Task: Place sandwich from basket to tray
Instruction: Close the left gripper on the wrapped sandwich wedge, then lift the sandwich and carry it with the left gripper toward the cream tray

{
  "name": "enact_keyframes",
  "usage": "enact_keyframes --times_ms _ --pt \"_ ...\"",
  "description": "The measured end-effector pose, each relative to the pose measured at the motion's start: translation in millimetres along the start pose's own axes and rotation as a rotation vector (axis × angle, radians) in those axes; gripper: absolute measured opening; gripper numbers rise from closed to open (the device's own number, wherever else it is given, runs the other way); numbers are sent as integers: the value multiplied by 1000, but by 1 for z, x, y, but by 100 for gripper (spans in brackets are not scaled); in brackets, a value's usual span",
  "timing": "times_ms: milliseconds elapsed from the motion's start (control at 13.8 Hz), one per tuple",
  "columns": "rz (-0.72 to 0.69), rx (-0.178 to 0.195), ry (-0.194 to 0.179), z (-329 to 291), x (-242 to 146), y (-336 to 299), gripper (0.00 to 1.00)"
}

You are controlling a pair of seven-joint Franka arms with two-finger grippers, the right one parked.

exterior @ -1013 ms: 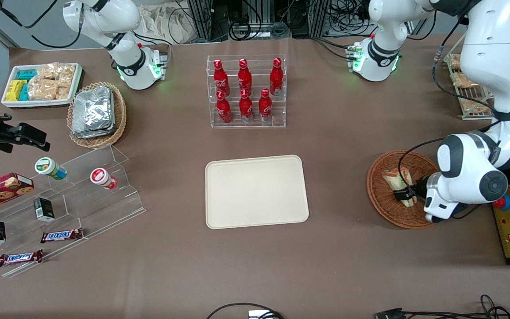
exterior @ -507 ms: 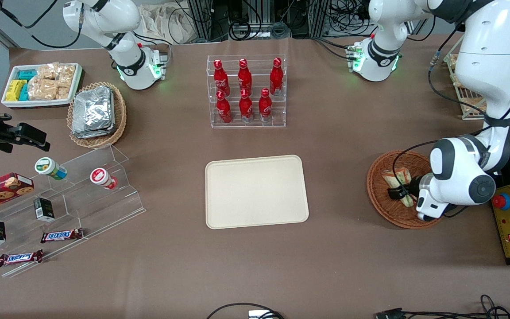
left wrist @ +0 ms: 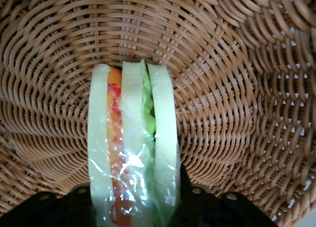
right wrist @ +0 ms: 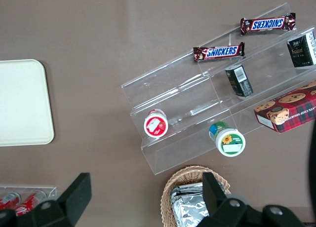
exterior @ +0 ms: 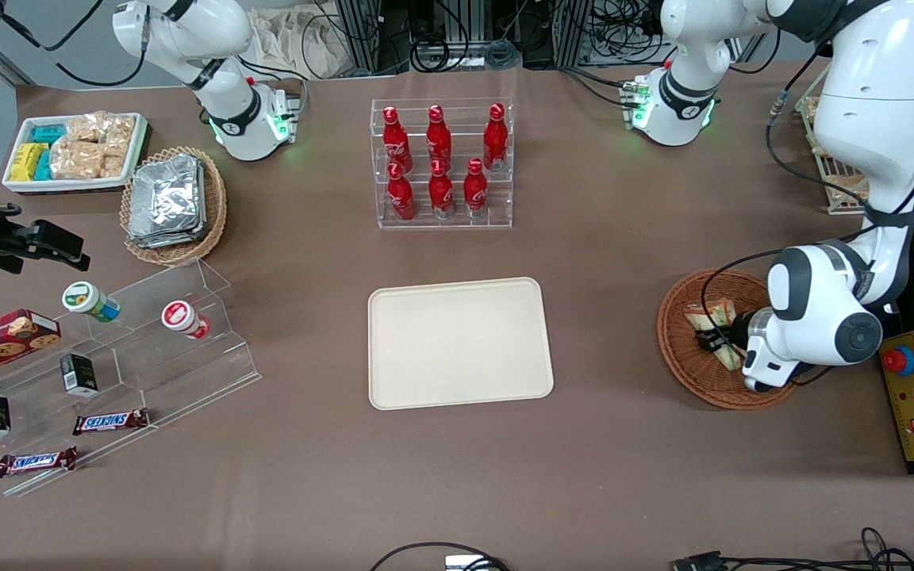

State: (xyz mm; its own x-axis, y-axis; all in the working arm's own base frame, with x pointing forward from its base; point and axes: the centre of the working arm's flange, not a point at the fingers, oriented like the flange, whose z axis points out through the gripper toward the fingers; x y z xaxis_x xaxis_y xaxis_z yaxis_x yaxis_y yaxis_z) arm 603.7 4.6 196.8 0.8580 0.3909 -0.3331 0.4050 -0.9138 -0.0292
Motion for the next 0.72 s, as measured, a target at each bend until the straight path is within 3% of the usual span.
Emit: enact_keyframes --times_ms 72,289,724 --pt "-1 -2 1 -1 0 0 43" --pt "-3 -11 13 -10 -2 1 33" --pt "44 -34 100 -118 -43 17 33"
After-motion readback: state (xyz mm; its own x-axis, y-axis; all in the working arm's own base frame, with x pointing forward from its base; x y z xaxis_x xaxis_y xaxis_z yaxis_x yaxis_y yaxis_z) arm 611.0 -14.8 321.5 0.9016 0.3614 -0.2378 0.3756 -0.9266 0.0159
